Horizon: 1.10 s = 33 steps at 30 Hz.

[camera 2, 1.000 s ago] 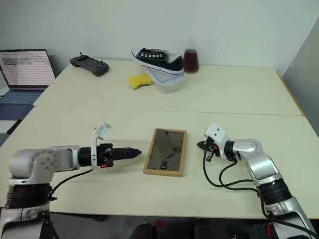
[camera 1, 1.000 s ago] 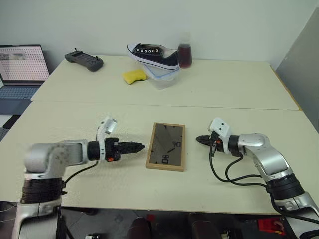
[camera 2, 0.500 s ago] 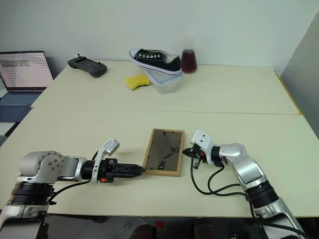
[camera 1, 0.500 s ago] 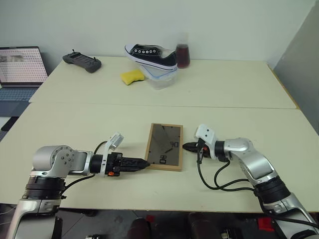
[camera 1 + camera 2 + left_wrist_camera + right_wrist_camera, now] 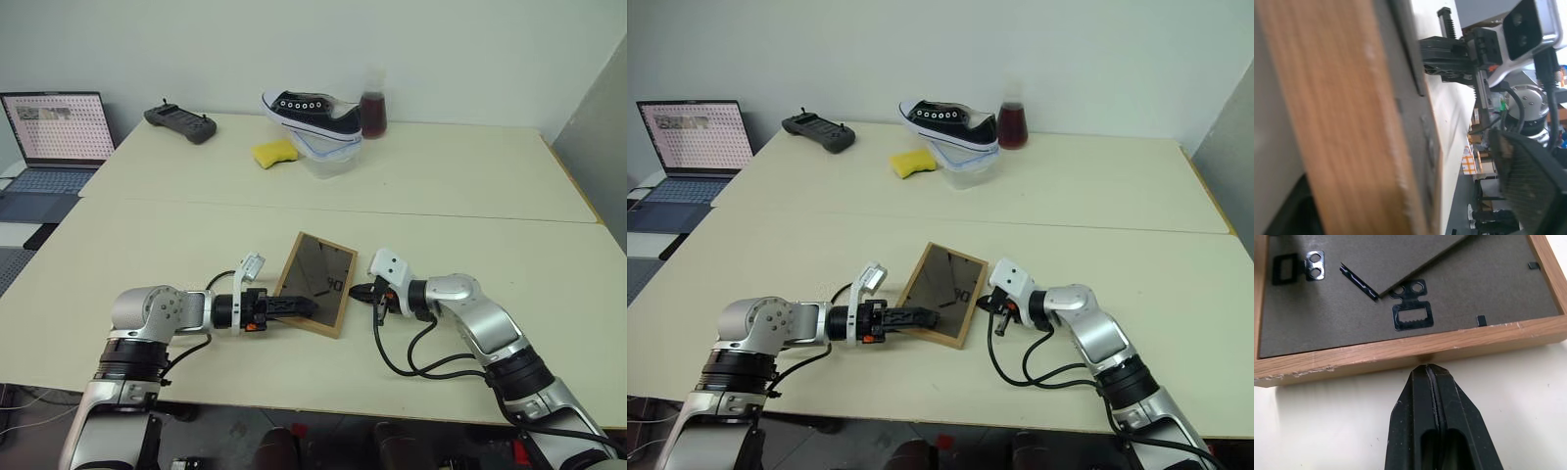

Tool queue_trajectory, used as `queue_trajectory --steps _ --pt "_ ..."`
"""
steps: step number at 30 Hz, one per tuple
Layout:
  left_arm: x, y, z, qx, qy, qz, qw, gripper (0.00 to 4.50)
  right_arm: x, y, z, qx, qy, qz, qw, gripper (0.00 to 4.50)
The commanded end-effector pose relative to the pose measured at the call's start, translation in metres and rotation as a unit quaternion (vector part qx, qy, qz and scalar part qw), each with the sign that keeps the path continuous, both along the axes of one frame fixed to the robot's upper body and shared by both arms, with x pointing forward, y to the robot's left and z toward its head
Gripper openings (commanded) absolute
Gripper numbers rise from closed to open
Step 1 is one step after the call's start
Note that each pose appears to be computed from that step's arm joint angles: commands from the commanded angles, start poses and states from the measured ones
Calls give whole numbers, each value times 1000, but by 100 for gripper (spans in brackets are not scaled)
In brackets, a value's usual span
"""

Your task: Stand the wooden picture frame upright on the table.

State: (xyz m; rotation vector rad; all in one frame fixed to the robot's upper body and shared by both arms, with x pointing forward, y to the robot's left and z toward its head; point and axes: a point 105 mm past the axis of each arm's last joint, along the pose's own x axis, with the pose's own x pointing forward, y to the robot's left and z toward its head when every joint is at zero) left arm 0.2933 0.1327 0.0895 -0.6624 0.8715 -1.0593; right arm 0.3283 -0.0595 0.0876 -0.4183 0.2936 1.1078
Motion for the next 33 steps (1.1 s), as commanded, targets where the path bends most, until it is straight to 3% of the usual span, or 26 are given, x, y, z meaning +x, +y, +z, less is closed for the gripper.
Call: queue_trajectory --steps 1,7,11,14,20,22,29,31,33 --pt "-4 0 0 7 17 -14 1000 309 5 -8 10 5 -28 -14 999 0" --pt "-10 5 2 22 12 -23 999 178 16 -21 25 8 -58 -38 998 0" --pt "5 3 13 18 2 11 1000 130 20 -34 54 29 -69 -49 996 0" --pt "12 -8 34 -4 -31 11 999 129 14 -35 83 65 -52 -32 996 51" --pt "16 -24 73 -23 -151 1 988 129 5 -16 146 171 -10 3 985 198" --pt "15 -26 72 2 -191 -2 982 129 6 -9 157 187 -6 8 982 235" --pt "10 -35 70 15 -242 -4 970 129 10 15 156 183 -6 29 983 409" --pt "12 -35 69 19 -239 8 971 129 10 26 153 175 -12 40 984 447" --pt "11 -35 70 15 -239 10 971 129 5 41 150 169 -17 62 984 447"
